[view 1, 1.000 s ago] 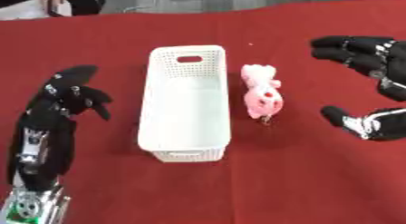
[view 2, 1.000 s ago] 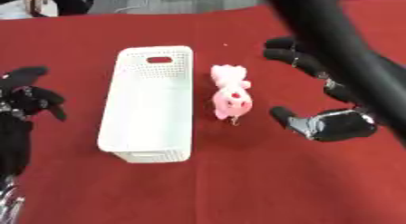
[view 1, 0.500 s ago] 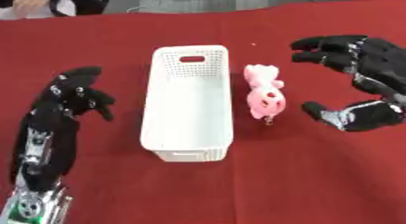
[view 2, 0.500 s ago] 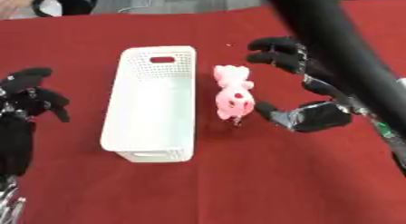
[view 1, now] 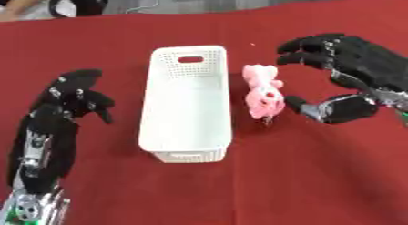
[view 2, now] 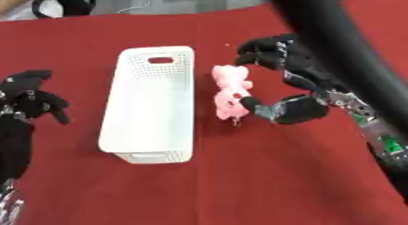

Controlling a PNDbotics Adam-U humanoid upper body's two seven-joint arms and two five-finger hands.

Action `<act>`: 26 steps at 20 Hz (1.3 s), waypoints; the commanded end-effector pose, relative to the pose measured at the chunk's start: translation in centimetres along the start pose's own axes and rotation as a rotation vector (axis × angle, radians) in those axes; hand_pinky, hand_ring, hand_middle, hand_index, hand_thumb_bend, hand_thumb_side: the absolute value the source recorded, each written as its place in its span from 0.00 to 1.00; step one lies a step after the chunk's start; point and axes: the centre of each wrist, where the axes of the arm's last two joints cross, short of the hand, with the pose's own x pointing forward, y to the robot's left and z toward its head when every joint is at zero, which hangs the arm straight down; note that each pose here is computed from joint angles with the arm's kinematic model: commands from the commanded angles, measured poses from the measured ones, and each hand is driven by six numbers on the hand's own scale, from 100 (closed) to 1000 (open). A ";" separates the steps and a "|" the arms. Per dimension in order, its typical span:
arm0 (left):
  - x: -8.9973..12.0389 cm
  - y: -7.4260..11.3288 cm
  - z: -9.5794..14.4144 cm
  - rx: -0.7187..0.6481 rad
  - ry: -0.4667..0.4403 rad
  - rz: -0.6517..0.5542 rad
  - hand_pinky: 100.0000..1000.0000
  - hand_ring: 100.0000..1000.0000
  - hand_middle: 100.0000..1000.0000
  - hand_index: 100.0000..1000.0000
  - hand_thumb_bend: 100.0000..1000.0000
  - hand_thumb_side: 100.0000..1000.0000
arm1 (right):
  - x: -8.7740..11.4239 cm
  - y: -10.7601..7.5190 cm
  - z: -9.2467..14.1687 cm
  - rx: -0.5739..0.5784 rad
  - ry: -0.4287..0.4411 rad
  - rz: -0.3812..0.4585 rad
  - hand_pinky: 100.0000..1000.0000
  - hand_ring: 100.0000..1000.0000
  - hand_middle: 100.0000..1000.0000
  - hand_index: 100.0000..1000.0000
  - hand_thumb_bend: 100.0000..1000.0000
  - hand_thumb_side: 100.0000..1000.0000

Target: Pick up objects on the table and place them in the box.

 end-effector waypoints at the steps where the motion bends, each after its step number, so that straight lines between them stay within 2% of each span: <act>1: 0.5 0.1 -0.4 -0.017 -0.024 -0.001 0.29 0.51 0.72 0.74 0.01 0.93 | 0.1 -0.3 -0.8 -0.019 -0.019 0.050 0.66 0.75 0.78 0.82 0.26 0.84; 5: 0.5 0.1 -0.4 -0.022 -0.026 -0.001 0.29 0.51 0.72 0.73 0.01 0.93 | 0.3 0.0 -1.1 -0.015 -0.038 0.093 0.63 0.72 0.75 0.79 0.25 0.82; 15: 0.5 0.0 -0.5 -0.039 -0.024 0.001 0.29 0.51 0.72 0.73 0.01 0.93 | 1.6 -0.1 -2.7 0.064 -0.121 0.296 0.58 0.66 0.72 0.76 0.22 0.80; 20: 0.5 -0.1 -0.6 -0.049 -0.026 0.005 0.29 0.51 0.73 0.72 0.01 0.93 | 1.9 0.0 -3.1 0.092 -0.148 0.338 0.58 0.67 0.74 0.76 0.22 0.80; 26: 0.6 -0.1 -0.7 -0.058 -0.030 0.009 0.29 0.51 0.73 0.72 0.01 0.93 | 1.6 0.4 -3.4 0.124 -0.156 0.349 0.60 0.69 0.76 0.76 0.22 0.78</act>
